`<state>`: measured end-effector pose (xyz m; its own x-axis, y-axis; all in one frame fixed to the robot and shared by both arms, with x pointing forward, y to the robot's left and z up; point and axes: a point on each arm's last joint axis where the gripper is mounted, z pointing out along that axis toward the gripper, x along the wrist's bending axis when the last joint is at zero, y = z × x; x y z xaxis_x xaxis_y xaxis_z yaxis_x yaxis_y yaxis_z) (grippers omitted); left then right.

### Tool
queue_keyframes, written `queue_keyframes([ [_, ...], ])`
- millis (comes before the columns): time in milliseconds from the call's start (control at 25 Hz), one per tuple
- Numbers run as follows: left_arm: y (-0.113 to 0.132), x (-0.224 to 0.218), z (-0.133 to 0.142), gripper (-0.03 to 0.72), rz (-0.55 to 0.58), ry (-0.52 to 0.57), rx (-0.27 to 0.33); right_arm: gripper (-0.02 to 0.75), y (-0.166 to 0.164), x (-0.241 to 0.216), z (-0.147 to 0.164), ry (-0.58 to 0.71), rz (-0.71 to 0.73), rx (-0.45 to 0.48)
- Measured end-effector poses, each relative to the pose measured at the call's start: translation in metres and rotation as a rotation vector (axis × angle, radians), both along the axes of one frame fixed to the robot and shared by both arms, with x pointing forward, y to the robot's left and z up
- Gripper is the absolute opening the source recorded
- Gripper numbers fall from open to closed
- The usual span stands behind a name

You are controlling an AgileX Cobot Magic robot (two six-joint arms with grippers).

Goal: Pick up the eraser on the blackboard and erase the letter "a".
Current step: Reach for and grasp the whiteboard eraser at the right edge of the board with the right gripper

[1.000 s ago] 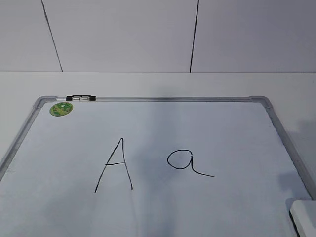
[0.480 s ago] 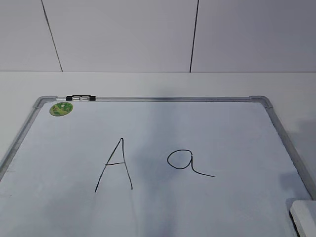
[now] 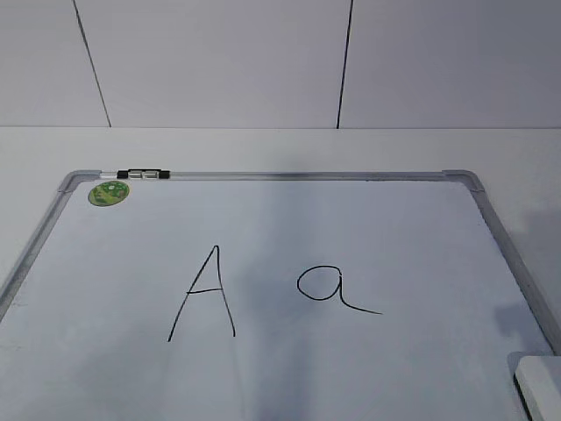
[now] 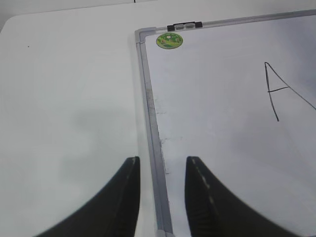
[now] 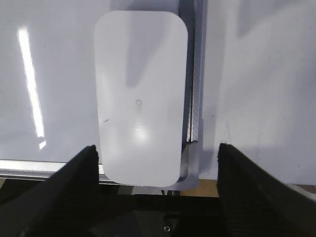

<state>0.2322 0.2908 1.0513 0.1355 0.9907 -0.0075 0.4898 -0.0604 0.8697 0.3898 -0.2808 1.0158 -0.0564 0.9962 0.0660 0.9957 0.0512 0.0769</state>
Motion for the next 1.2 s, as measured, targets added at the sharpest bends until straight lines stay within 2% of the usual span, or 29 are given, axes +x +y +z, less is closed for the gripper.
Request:
queue_keyframes([
  [440,0.0,0.0,0.0,0.235,0.0,0.0,0.0,0.58,0.003,0.001,0.0,-0.01,0.023,0.025],
  [680,0.0,0.0,0.0,0.235,0.0,0.0,0.0,0.581,0.022,-0.003,0.0,-0.002,0.086,0.02],
  [840,0.0,0.0,0.0,0.235,0.0,0.0,0.0,0.581,0.027,-0.005,0.0,0.002,0.04,-0.012],
  [1200,0.0,0.0,0.0,0.235,0.0,0.0,0.0,0.584,0.023,-0.017,0.015,-0.103,-0.03,0.014],
])
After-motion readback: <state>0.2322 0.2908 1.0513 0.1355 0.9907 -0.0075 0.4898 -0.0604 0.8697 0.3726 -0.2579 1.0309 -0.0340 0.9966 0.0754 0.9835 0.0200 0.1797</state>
